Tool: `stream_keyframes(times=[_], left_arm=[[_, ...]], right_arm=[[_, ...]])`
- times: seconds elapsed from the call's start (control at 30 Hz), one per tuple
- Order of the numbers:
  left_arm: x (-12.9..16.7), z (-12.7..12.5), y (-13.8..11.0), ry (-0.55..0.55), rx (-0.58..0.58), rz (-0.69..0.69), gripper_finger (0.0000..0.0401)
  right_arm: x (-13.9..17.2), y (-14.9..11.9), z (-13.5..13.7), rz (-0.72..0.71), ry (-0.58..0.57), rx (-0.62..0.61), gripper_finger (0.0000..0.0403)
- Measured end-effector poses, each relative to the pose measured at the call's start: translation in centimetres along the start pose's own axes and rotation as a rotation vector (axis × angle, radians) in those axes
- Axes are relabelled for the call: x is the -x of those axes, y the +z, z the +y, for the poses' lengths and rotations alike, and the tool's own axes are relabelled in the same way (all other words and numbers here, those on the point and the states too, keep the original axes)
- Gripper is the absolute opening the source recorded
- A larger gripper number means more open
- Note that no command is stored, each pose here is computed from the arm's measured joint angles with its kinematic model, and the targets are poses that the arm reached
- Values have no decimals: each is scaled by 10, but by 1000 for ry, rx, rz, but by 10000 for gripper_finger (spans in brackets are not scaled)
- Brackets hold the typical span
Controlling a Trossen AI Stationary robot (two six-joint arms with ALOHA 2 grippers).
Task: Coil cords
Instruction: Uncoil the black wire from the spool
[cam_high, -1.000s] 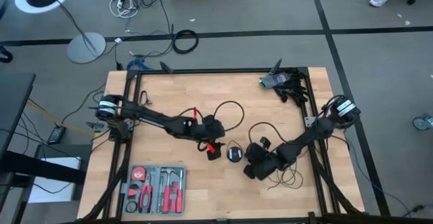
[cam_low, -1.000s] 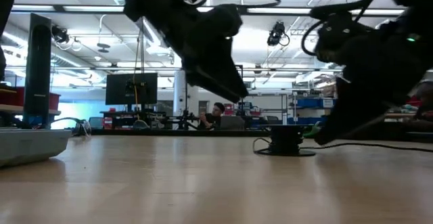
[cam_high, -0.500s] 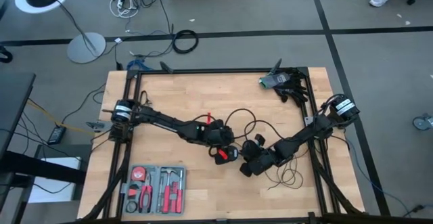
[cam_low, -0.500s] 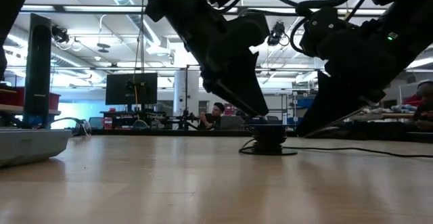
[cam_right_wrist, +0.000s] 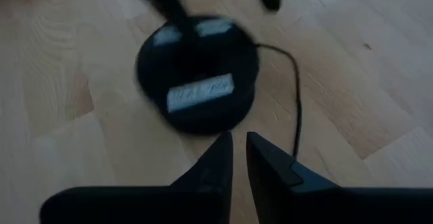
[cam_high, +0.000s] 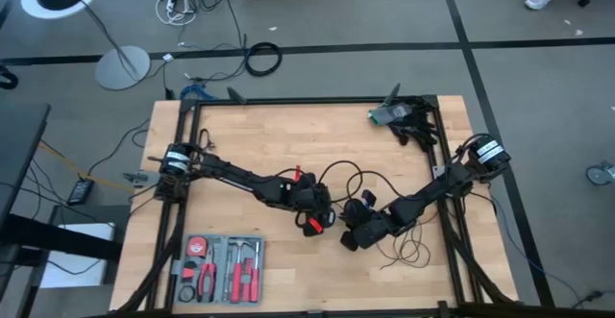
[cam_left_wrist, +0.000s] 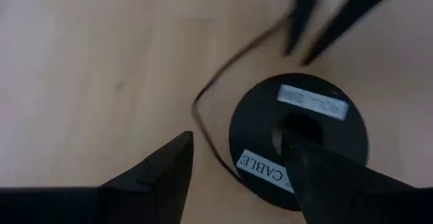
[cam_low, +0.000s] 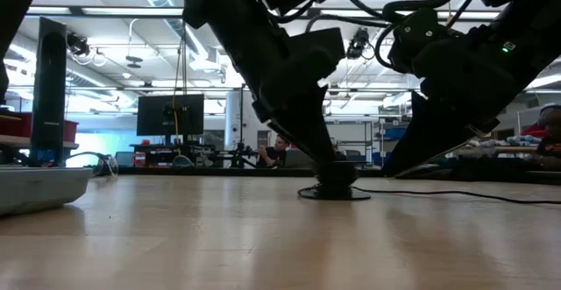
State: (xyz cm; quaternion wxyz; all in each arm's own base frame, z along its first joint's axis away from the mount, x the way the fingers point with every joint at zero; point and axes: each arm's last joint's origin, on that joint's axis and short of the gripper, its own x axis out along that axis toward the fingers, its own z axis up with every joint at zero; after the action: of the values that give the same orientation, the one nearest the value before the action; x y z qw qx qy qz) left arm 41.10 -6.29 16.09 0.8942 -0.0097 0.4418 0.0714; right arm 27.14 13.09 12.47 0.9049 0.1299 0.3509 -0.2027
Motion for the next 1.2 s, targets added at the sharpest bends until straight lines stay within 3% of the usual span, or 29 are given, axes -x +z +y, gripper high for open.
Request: stream_keyframes(times=[0.43,0.73,0.9,1.2], left_arm=[[3,28,-9,178,-24,141,230],[7,52,-16,250,-40,220,230],[10,56,-25,255,-30,206,230],[30,79,-45,245,6,160,229]], right_arm=[[0,0,1,24,20,2,34],[-6,31,4,-66,19,143,7],[-18,48,-9,-104,-14,135,40],[-35,73,-36,-142,-42,42,141]])
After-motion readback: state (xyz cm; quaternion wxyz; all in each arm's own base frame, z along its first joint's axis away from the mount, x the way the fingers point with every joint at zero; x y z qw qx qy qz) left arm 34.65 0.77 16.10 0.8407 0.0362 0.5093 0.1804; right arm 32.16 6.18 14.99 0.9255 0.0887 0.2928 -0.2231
